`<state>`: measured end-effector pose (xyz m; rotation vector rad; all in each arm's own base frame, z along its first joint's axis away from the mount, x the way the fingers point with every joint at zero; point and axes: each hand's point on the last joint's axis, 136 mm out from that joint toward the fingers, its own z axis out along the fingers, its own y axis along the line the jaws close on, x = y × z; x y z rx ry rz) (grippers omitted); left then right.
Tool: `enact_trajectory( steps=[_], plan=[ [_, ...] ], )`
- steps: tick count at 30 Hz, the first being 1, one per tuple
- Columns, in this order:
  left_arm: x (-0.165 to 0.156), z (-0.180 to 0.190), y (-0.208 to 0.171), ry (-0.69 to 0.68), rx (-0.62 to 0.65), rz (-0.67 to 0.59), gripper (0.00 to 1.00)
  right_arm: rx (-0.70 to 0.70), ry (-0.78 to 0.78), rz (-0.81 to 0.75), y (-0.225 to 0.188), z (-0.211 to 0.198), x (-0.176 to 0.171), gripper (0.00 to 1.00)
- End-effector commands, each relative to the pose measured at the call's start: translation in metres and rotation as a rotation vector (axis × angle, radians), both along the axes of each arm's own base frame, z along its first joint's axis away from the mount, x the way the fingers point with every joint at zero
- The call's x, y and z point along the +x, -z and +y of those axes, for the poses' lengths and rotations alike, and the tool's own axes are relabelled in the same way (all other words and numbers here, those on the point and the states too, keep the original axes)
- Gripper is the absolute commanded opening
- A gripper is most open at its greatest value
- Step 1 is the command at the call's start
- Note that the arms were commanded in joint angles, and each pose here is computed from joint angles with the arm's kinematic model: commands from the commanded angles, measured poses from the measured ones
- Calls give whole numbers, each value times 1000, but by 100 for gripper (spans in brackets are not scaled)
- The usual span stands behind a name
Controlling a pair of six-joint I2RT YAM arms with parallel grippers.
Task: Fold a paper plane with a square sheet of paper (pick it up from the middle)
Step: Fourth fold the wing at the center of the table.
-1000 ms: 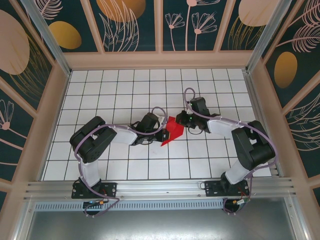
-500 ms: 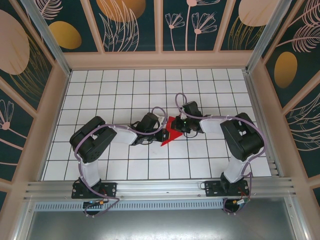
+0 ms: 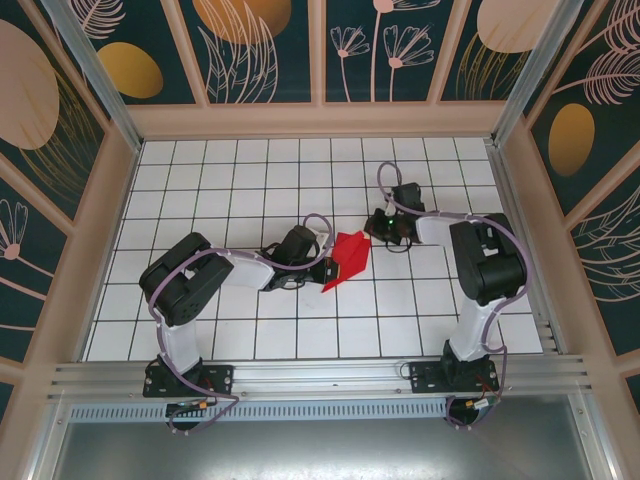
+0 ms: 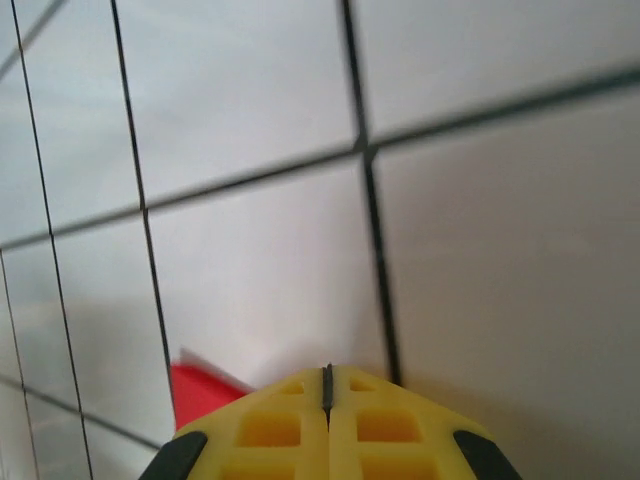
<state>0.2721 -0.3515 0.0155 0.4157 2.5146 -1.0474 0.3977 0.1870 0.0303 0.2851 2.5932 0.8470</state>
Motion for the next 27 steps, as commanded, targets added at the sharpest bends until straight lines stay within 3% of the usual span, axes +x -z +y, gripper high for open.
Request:
enact_trajectory(
  steps=[1, 6, 10, 13, 21, 27],
  plan=[
    [-36, 36, 52, -4, 167, 176, 0, -20, -8, -71, -28, 1, 3, 0],
    [-32, 32, 49, -8, 155, 169, 0, 65, -110, -127, -48, 35, -29, 0],
    [-30, 32, 47, -9, 152, 162, 0, 117, -226, -74, -37, 70, -60, 0],
    [-30, 32, 47, -11, 153, 161, 0, 83, -257, -40, -21, 81, -70, 0],
    [-30, 34, 49, -21, 162, 166, 0, 35, -218, 33, 12, 62, -64, 0],
    [-33, 36, 51, -23, 165, 173, 0, 14, -128, 57, 32, 25, -47, 0]
  ],
)
